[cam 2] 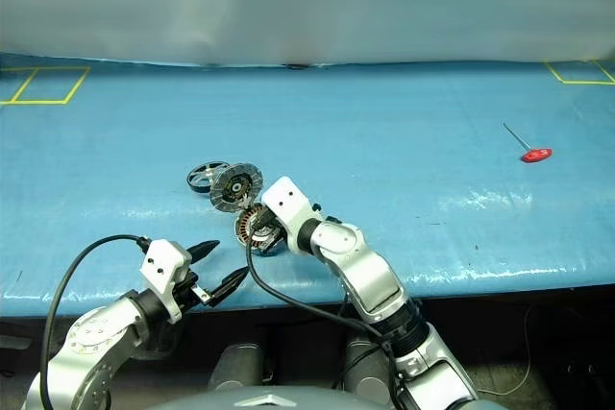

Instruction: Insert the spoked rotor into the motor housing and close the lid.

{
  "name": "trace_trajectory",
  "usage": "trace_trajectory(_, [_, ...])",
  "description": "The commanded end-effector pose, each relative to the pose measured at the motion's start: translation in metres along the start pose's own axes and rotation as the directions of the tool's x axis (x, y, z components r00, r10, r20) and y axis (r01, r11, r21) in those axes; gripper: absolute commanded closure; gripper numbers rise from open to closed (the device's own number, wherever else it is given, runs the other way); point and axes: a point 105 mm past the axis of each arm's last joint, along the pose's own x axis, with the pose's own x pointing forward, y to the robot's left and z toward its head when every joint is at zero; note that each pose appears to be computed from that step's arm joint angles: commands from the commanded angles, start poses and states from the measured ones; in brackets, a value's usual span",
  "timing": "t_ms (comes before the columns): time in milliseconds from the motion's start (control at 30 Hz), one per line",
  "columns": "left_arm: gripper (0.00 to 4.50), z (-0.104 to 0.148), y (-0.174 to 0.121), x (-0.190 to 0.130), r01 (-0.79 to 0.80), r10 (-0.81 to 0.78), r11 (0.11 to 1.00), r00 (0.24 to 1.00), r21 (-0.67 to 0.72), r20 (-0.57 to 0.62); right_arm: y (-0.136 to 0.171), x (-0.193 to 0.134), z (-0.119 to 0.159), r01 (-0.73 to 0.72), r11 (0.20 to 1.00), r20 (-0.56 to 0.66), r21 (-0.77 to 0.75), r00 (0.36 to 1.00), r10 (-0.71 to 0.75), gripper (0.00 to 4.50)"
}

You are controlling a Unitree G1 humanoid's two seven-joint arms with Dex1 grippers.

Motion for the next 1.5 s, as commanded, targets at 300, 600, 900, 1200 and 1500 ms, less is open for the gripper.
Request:
trace_trajectory(300, [0.0, 0.01, -0.002, -0.001, -0.001, 0.001, 1.0, 0.999, 0.024, 0.036, 0.003, 0.007, 0.002, -0.005, 1.0, -0.007, -0.013, 1.0, 0.005, 4.45])
trace_trajectory(600, [0.0, 0.009, -0.002, -0.002, -0.009, 0.008, 1.0, 0.999, 0.019, 0.034, 0.004, 0.005, -0.01, -0.014, 1.0, -0.055, -0.012, 0.998, 0.014, 4.45])
trace_trajectory(900, [0.0, 0.007, -0.002, -0.003, -0.005, 0.005, 1.0, 1.0, 0.021, 0.028, 0.003, -0.002, -0.015, -0.009, 1.0, -0.088, -0.03, 0.996, 0.006, 4.45])
trace_trajectory(1200, [0.0, 0.023, 0.011, -0.024, -0.002, -0.001, 0.998, 0.998, 0.055, 0.056, 0.003, -0.017, 0.022, -0.02, 0.999, 0.043, 0.03, 0.999, 0.019, 4.45])
trace_trajectory(1500, [0.0, 0.031, 0.039, -0.046, 0.013, -0.009, 0.995, 0.999, 0.096, -0.042, 0.007, -0.033, 0.026, -0.041, 0.999, 0.075, 0.026, 0.996, 0.039, 4.45])
